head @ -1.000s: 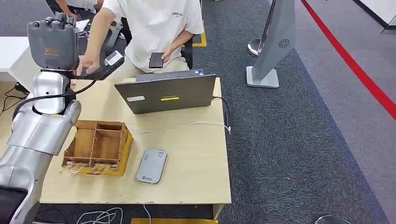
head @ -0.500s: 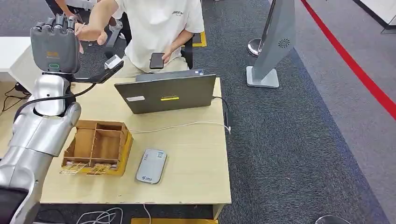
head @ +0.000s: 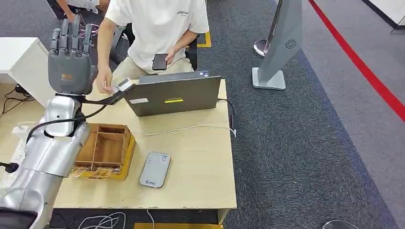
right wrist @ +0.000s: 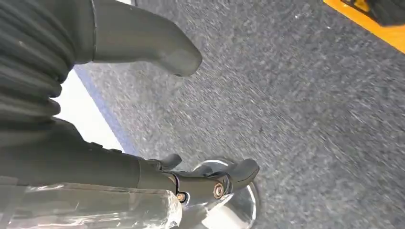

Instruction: Pass the card to the sensor for recognition and then transmit it.

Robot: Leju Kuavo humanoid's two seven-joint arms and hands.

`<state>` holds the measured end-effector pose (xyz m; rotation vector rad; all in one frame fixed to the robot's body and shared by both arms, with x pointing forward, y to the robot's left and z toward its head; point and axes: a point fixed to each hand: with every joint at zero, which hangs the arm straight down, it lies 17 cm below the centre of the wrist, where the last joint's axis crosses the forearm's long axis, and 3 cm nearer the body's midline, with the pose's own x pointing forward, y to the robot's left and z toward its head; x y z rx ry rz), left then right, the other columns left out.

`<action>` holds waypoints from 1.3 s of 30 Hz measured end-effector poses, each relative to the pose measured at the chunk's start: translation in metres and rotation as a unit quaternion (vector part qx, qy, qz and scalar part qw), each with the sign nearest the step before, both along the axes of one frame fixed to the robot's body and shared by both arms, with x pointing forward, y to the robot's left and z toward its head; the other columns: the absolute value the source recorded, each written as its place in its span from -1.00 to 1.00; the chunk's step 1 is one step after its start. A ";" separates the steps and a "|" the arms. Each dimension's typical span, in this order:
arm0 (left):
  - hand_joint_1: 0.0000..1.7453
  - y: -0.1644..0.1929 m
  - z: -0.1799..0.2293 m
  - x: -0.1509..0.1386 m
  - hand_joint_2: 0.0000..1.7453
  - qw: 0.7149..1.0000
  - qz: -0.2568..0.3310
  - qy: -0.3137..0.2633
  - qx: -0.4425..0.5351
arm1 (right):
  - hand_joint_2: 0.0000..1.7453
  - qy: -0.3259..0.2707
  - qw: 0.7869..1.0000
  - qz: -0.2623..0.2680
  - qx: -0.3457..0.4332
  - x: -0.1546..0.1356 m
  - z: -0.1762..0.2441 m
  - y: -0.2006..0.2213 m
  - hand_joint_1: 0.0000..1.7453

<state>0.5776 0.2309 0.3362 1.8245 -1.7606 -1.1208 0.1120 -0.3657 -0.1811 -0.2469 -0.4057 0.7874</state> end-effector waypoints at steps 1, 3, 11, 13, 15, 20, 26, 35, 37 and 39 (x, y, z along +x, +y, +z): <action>-1.00 -0.009 -0.005 -0.011 1.00 1.000 -0.016 -0.002 -0.004 | 1.00 0.003 1.000 -0.001 -0.002 -0.004 0.001 0.000 -1.00; -1.00 -0.025 -0.024 -0.039 1.00 0.999 -0.044 0.001 -0.015 | 1.00 0.009 1.000 -0.001 -0.003 -0.016 0.003 0.001 -1.00; -1.00 -0.044 -0.088 -0.159 1.00 0.993 -0.093 0.010 -0.070 | 1.00 0.024 1.000 0.000 -0.005 -0.052 0.014 0.009 -1.00; -1.00 -0.051 -0.102 -0.184 1.00 0.991 -0.108 0.022 -0.074 | 1.00 0.024 1.000 0.000 -0.004 -0.055 0.017 0.010 -1.00; -1.00 -0.054 -0.119 -0.201 1.00 0.990 -0.112 0.045 -0.078 | 1.00 0.023 1.000 0.003 -0.003 -0.057 0.019 0.011 -1.00; -1.00 -0.050 -0.175 -0.229 1.00 0.982 -0.079 0.143 -0.093 | 1.00 0.024 1.000 0.006 -0.002 -0.064 0.024 0.013 -1.00; -1.00 -0.043 -0.237 -0.244 1.00 0.962 -0.047 0.253 -0.094 | 1.00 0.022 1.000 0.010 -0.009 -0.065 0.027 0.003 -1.00; -1.00 -0.022 -0.283 -0.249 1.00 0.944 -0.022 0.323 -0.066 | 1.00 0.016 0.999 -0.046 -0.014 -0.067 0.029 -0.011 -1.00; -1.00 -0.019 -0.287 -0.249 1.00 0.942 -0.019 0.328 -0.063 | 1.00 0.015 0.998 -0.052 -0.013 -0.067 0.028 -0.010 -1.00; -1.00 -0.017 -0.288 -0.249 1.00 0.942 -0.015 0.330 -0.062 | 1.00 0.015 0.998 -0.056 -0.013 -0.067 0.028 -0.010 -1.00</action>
